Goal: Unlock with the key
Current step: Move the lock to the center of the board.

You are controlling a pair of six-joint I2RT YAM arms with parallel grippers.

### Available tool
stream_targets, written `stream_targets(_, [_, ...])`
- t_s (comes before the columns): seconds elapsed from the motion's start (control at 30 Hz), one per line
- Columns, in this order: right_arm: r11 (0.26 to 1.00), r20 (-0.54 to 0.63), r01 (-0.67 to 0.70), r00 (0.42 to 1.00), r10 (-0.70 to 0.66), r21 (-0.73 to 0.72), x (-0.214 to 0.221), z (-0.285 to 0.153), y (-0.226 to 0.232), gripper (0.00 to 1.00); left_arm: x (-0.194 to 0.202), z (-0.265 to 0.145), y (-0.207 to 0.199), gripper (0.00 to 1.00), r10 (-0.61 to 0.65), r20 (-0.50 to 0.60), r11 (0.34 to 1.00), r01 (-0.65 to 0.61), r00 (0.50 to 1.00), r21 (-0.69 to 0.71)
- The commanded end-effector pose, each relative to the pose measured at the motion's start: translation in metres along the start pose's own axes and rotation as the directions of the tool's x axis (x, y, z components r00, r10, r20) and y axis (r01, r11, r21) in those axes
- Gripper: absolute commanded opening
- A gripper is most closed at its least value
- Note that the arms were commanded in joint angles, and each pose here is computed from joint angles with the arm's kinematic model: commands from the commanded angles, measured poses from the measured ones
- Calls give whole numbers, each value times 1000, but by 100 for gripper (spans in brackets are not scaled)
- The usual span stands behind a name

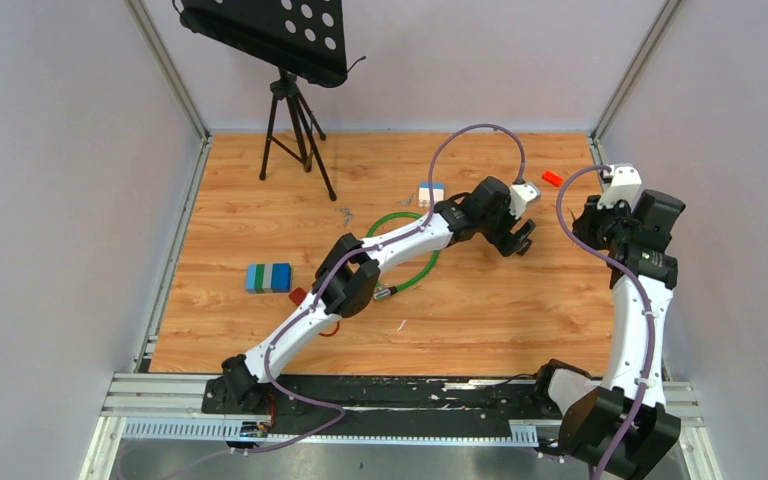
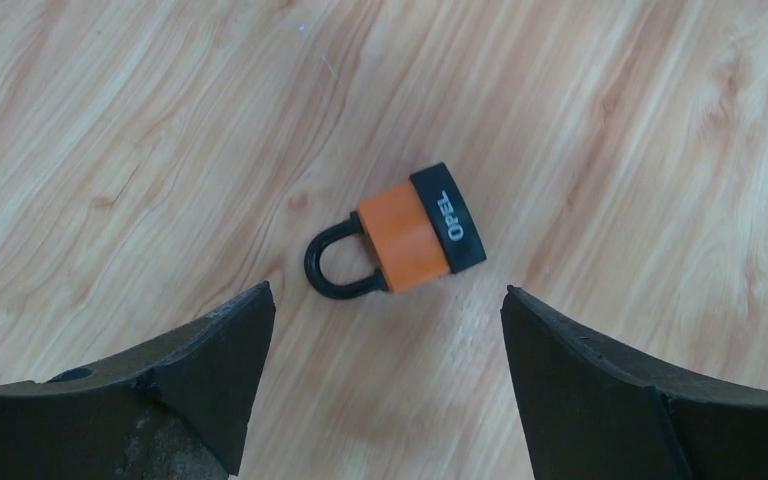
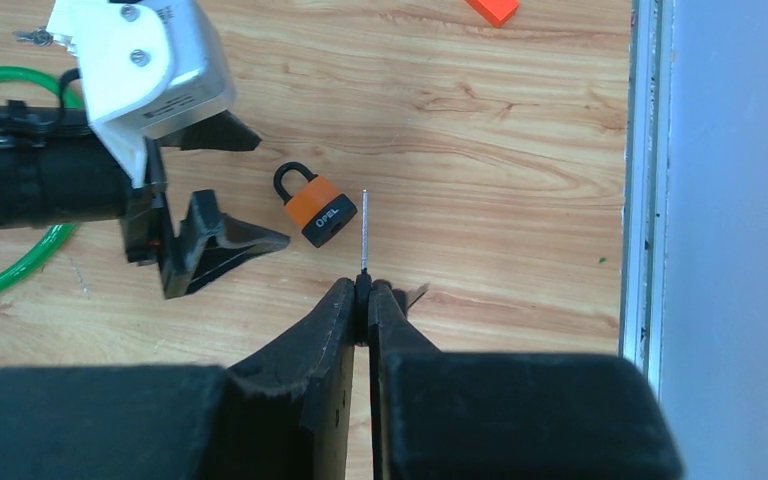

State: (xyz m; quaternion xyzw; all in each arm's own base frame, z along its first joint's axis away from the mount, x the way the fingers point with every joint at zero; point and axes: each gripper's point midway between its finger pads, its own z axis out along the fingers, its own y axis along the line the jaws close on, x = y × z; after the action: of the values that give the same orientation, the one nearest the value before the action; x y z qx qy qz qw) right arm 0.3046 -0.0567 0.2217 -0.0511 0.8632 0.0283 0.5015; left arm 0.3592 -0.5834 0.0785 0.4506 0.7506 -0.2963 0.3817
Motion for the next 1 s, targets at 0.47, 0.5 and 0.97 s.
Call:
stream_targets(0.47, [996,50,-19,998,23,-83,-4,0,9,0,-23,39,-10,84,-80,149,994,90,986,-64])
stream_targets(0.5, [996,52,-19,998,23,-87,-5,-1,10,0,-22,40,-11,83,-78,148,994,89,986,-70])
stream_targets(0.97, [991,67,-4,998,13,-131,-6,-4,17,0,11,55,-15,69,-59,79,991,67,995,-112])
